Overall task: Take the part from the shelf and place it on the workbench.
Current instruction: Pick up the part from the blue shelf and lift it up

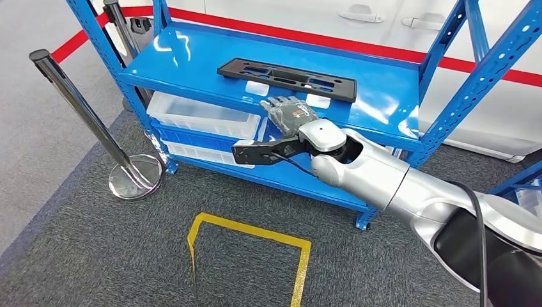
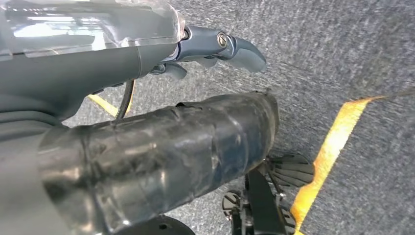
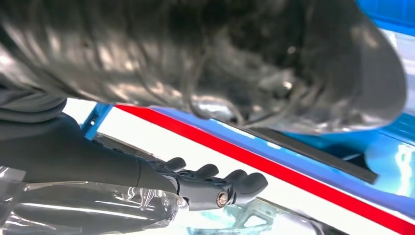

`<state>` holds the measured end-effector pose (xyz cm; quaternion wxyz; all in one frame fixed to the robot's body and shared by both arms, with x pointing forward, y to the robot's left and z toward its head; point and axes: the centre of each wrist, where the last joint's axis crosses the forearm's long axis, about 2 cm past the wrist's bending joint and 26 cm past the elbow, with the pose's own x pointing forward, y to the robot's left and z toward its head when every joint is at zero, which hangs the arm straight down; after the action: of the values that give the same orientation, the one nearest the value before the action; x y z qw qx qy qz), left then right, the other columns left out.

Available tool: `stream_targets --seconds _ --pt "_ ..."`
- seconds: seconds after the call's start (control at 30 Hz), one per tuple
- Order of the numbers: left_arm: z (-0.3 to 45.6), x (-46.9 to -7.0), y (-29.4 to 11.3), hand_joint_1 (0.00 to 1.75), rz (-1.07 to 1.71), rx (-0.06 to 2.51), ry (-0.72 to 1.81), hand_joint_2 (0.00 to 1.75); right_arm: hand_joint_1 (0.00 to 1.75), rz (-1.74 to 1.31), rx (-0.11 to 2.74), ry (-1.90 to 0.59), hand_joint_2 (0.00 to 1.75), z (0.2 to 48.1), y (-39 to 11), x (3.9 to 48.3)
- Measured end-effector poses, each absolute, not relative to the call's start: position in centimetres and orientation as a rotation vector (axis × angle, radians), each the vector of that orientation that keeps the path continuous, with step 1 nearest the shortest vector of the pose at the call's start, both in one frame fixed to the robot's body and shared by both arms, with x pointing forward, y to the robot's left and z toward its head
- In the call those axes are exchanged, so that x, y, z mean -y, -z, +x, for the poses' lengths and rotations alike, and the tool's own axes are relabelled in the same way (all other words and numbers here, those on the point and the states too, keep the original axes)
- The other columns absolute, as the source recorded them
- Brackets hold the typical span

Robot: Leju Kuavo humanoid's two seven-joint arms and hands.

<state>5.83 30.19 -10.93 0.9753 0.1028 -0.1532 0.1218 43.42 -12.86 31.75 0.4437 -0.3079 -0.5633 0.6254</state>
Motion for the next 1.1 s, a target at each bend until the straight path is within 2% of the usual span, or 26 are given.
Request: stream_targets --seconds 0.47,0.6,1.1 --pt "5.85 -30.11 10.93 0.00 0.206 0.309 -0.243 0.00 0.00 -0.783 1.391 -1.555 0.00 43.50 -31.65 13.08" --pt "5.85 -30.08 10.93 0.00 0.206 0.309 -0.243 0.00 0.00 -0.791 1.391 -1.555 1.75 43.52 -31.77 13.08" --pt "5.75 -30.16 10.94 0.00 0.212 0.299 -0.240 0.00 0.00 -0.797 1.385 -1.556 1.75 43.42 -31.16 13.19"
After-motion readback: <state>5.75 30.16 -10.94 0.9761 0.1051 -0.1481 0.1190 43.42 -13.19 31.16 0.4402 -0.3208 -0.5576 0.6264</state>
